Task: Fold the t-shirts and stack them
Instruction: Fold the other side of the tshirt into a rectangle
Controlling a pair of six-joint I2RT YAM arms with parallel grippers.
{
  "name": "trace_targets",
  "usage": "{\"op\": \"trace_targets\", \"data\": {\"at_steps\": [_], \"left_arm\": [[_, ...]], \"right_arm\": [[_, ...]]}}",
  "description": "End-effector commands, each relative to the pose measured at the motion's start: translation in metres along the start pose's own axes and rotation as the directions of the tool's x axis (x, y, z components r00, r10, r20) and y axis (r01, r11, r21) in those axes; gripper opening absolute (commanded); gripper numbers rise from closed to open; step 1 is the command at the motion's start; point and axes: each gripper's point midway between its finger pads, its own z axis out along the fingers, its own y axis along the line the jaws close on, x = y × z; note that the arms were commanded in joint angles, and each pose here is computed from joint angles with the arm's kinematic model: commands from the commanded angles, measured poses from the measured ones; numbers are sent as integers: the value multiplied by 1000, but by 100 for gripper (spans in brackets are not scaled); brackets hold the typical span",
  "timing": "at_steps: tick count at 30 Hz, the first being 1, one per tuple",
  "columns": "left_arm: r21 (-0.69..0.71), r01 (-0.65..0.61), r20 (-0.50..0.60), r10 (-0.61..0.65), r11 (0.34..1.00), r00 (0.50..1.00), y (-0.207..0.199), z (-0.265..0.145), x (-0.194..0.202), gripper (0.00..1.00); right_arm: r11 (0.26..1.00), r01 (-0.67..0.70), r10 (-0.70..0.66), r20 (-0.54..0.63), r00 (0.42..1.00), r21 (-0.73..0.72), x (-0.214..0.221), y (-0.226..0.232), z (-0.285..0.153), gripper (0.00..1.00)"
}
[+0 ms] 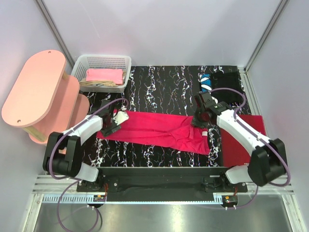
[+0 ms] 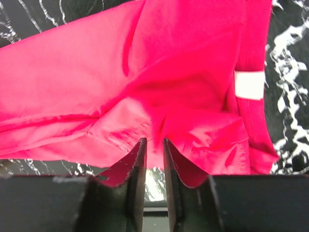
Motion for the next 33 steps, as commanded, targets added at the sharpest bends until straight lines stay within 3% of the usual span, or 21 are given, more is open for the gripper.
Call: {"op": "trace_targets", "data": {"at_steps": [1,12,16,17,20,23,25,27,33], "left_arm": [[-163,29,25,-25,986,999,49,-6,-16,68],[-202,80,37,-74,976,997,77,-18,-27,64],[-138,90,77,-80,986,994,55,-35,-21,50],[-127,100,117,-85,987,989,50,-42,-23,40],[-76,105,124,-95,992,988,31,-46,-14,31],[-51,108,102,-102,993,990,18,-41,-5,31],[-33,105,84,-102,994,991,10,-35,0,31],[-14,110,64,-109,994,992,5,-30,3,31],[8,125,59,-126,992,990,3,-28,0,32]], "right_arm": [[997,31,-30,20,999,-68,-26,22,10,28],[999,38,-38,11,999,-26,-70,26,47,28],[986,147,-148,-5,989,-80,-39,34,29,36],[975,209,-207,39,978,-79,-32,40,17,38],[947,306,-304,38,952,-96,-3,41,0,40],[896,428,-425,54,904,-120,25,45,-12,42],[862,492,-490,51,870,-120,38,45,-14,38],[840,534,-533,30,845,-97,46,41,-11,33],[785,618,-619,-58,783,-37,59,41,11,35]]}}
